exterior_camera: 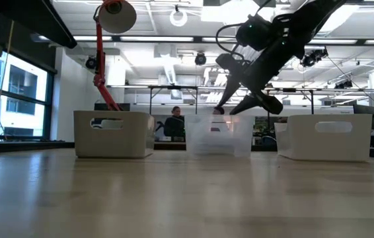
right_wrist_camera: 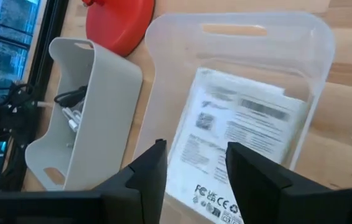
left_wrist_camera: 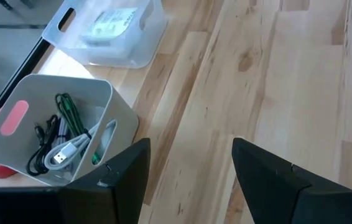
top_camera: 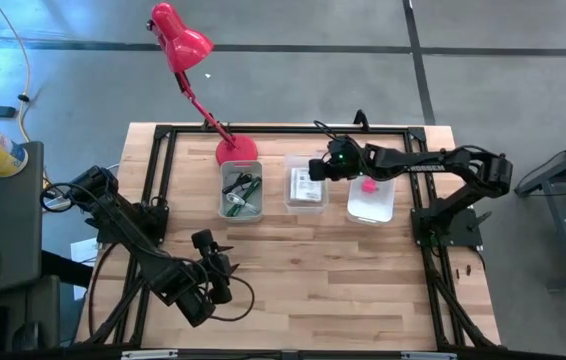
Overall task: Pick and place items into bin
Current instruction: Return to Home Position
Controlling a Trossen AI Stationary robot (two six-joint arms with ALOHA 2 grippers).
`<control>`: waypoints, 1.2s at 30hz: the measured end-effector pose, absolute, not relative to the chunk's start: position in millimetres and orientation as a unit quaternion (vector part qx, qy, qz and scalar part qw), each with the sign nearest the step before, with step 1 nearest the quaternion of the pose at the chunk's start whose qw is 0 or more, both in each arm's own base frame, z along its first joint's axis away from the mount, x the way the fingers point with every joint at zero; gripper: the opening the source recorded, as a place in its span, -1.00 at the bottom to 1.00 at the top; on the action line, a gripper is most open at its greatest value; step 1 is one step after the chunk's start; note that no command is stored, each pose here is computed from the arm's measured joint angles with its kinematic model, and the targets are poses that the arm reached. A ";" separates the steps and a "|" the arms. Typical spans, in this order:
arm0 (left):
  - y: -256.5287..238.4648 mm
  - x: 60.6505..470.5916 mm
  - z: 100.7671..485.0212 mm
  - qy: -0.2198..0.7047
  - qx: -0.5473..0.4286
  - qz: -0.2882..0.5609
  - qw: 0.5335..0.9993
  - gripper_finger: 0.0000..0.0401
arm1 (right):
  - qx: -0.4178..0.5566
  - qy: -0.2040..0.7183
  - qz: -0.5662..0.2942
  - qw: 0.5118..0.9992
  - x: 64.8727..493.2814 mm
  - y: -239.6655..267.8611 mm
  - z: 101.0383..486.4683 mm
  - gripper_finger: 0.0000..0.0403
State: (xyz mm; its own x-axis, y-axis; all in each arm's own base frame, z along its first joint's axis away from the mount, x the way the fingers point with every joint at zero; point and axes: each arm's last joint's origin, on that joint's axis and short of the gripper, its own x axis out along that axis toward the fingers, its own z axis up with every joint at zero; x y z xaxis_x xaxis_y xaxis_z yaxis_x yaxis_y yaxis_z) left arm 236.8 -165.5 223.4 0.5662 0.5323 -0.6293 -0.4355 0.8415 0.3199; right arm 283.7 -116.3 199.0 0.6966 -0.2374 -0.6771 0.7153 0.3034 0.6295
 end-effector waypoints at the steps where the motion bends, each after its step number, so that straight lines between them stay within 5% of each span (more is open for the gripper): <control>1: -165.5 236.8 223.4 0.377 0.064 0.274 0.883 0.08 | 0.503 0.238 -0.307 0.772 283.7 -116.2 199.1 -0.23; 10: -165.5 236.9 223.5 0.375 0.065 0.275 0.883 0.08 | 0.500 0.254 -0.269 0.783 284.5 -114.1 200.4 -0.30; 20: -166.1 240.0 234.6 0.346 0.083 0.289 0.889 0.08 | 0.406 0.196 -0.213 0.867 265.0 -101.1 253.0 -0.27; 29: -156.9 256.1 280.7 0.333 0.349 0.279 0.830 0.08 | 0.301 0.136 -0.165 0.929 218.2 -78.2 309.3 -0.28; 36: -146.8 269.6 311.7 0.313 0.394 0.311 0.806 0.08 | 0.181 0.100 -0.156 0.966 177.6 -53.4 338.6 -0.25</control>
